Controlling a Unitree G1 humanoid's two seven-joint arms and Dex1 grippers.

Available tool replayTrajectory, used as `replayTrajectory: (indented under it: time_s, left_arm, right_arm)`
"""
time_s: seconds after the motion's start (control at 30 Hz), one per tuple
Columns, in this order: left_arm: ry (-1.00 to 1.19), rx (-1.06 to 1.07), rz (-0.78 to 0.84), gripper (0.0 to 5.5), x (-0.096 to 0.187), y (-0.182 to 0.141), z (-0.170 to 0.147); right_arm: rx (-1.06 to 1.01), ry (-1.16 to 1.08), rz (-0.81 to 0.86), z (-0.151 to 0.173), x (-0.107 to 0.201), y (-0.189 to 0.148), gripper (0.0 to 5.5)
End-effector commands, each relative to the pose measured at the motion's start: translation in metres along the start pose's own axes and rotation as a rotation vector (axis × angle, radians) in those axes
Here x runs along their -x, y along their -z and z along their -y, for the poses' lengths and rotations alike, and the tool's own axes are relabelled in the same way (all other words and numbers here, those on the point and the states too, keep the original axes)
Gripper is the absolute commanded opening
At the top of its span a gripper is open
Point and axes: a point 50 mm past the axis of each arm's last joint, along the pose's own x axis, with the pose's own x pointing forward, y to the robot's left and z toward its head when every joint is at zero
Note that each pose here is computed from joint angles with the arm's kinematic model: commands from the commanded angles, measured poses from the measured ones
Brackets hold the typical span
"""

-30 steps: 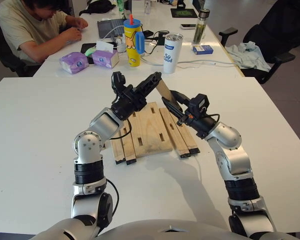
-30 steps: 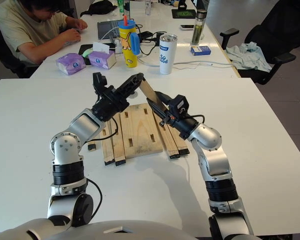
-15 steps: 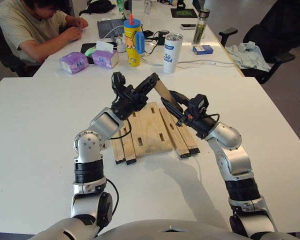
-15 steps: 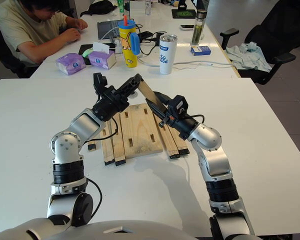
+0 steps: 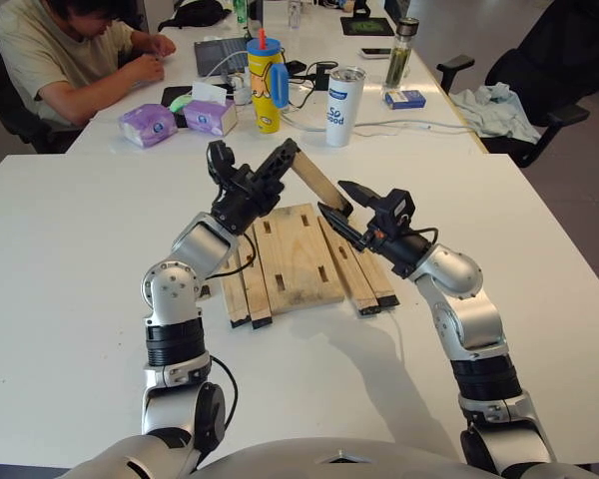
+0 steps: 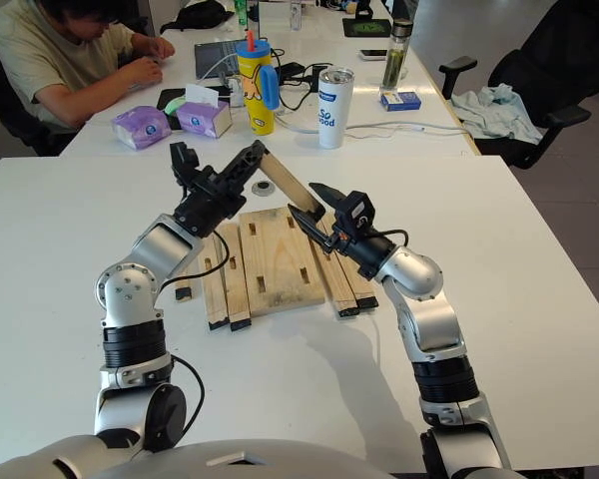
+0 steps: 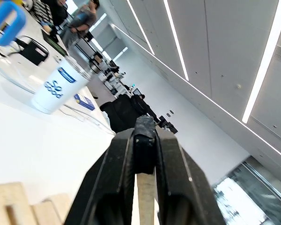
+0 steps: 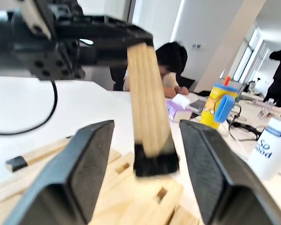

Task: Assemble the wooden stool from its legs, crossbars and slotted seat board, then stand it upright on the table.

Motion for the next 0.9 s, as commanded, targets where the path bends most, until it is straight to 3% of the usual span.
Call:
replayTrajectory:
  time_s: [0.03,0.17,0.4,0.63,0.9]
  left_arm:
    - [-0.249,-0.085,0.209,0.43,0.031,-0.020,-0.021]
    - [-0.426,-0.140,0.264,0.43,0.063,-0.009,-0.028]
    - [-0.581,-0.168,0.201,0.43,0.085,0.022,-0.045]
    - [-0.630,-0.171,0.164,0.43,0.090,0.043,-0.050]
    - [-0.720,-0.230,0.197,0.43,0.096,0.041,-0.057]
  right_arm:
    - [-0.084,0.126,-0.091,0.015,0.008,0.016,2.54]
    - [-0.107,0.210,-0.118,0.026,0.014,0.021,2.54]
    - [-0.119,0.203,-0.143,0.024,0.011,0.024,2.54]
    - [-0.130,0.172,-0.156,0.022,0.010,0.025,2.54]
    - [-0.125,0.134,-0.153,0.020,0.003,0.023,2.54]
